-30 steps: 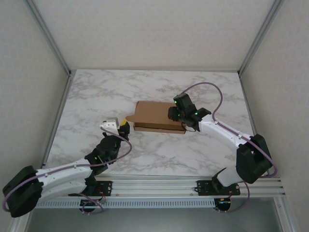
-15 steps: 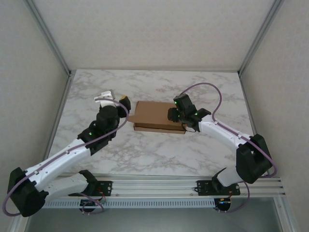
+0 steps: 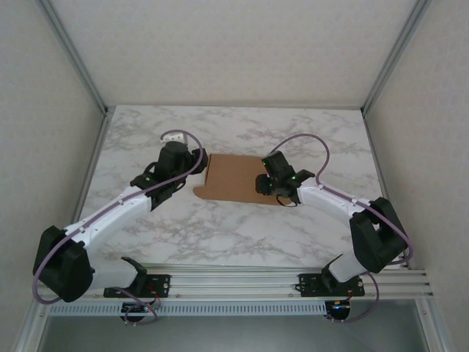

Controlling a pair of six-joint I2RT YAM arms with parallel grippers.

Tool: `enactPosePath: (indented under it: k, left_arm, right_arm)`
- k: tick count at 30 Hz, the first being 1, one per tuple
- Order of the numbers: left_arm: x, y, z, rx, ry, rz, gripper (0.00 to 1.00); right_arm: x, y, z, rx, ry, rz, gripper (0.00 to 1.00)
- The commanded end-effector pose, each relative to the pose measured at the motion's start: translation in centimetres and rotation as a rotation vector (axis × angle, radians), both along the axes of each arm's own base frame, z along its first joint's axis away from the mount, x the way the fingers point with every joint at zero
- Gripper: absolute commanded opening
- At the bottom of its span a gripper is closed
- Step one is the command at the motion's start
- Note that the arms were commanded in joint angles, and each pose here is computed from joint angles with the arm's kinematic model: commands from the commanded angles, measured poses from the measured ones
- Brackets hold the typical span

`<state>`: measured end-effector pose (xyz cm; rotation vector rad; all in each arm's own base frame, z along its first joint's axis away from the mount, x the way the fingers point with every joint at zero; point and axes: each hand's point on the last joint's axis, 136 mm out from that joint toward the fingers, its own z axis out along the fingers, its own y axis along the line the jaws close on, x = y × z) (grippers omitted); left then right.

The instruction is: Fold the paper box

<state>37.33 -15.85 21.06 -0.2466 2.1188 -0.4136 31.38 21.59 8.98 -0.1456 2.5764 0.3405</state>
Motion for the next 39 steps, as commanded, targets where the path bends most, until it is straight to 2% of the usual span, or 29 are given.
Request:
enactPosePath:
  k: [1,9,14,19,22,28,35,39]
  left_arm:
    - [0.1,0.0,0.0,0.005,0.061,-0.053,0.62]
    - [1.5,1.6,2.5,-0.031,0.053,-0.061,0.63]
    - [2.0,0.3,2.3,-0.114,0.081,-0.117,0.63]
    - [1.9,-2.1,-1.8,-0.258,0.167,-0.160,0.60]
    - [1.4,-4.0,-4.7,-0.311,0.225,-0.189,0.54]
    - [0.9,-6.2,-9.5,-0.274,0.297,-0.170,0.51]
    - [-1.0,-5.2,-15.6,-0.265,0.408,-0.102,0.46]
    - [-2.0,-4.7,-18.2,-0.263,0.462,-0.079,0.46]
  right_arm:
    - [-1.2,-0.3,-2.5,-0.033,0.054,0.019,0.37]
    - [-2.3,-1.0,-6.1,-0.082,0.146,0.011,0.34]
    - [-3.2,-0.9,-7.7,-0.074,0.199,0.013,0.33]
    - [-3.2,-0.5,-7.5,-0.064,0.218,0.031,0.33]
    - [-2.9,-0.4,-6.8,-0.064,0.208,0.033,0.33]
    - [-3.2,-0.3,-7.3,-0.066,0.233,0.033,0.30]
    - [-3.7,-0.7,-7.4,-0.069,0.240,0.041,0.30]
    - [-3.4,-0.4,-6.0,-0.039,0.222,0.050,0.30]
